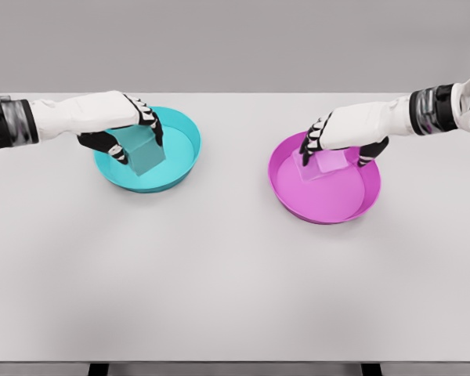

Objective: Place the blocks in the corresponding plates according to their colors

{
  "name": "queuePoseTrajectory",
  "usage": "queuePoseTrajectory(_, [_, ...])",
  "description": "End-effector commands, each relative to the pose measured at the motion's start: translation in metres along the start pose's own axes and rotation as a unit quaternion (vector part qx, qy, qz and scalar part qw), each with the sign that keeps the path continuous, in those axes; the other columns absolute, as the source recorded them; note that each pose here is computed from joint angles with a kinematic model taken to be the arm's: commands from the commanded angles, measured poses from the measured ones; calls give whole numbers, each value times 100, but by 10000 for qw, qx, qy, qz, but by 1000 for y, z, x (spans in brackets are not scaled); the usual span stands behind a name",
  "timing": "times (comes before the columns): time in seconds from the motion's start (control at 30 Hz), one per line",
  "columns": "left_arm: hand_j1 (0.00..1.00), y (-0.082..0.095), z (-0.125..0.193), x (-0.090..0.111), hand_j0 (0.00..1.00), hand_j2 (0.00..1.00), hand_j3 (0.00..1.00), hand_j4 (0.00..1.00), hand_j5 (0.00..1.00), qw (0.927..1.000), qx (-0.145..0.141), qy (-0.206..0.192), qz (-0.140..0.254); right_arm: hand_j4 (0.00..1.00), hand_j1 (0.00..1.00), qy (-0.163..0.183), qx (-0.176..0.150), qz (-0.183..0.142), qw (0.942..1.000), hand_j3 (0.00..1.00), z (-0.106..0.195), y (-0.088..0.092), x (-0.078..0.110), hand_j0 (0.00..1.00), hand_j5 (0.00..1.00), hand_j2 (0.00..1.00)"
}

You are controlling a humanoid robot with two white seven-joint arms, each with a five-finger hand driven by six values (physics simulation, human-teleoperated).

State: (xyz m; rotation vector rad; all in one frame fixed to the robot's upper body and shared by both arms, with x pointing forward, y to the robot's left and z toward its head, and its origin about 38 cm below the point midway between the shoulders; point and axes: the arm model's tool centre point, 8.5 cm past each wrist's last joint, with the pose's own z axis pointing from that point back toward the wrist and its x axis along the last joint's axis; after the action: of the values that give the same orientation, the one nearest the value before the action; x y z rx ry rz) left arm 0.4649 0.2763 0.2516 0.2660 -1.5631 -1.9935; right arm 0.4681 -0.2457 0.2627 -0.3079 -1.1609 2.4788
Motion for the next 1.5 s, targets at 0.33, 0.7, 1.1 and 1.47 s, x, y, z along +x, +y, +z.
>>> queuePoseTrajectory(0.33, [96, -13, -19, -33, 96, 96, 96, 96, 96, 9974, 113, 317, 632, 100, 100, 203, -273, -262, 9991, 100, 18, -7, -16, 100, 100, 100])
queuePoseTrajectory(0.7, [100, 17, -8, -21, 100, 100, 100, 100, 100, 9970, 608, 126, 466, 100, 100, 711, -795, -1224, 9867, 100, 96, 31, -39, 100, 100, 100])
queuePoseTrajectory(1.1, [100, 8, 61, -15, 100, 100, 100, 100, 100, 9801, 1492, -151, 1301, 100, 100, 835, -860, -1332, 9838, 100, 103, 34, -46, 100, 100, 100])
queuePoseTrajectory(1.47, [100, -28, 77, -5, 100, 100, 100, 100, 100, 9754, 1498, -145, 1611, 100, 100, 825, -857, -1347, 9837, 100, 102, 36, -46, 100, 100, 100])
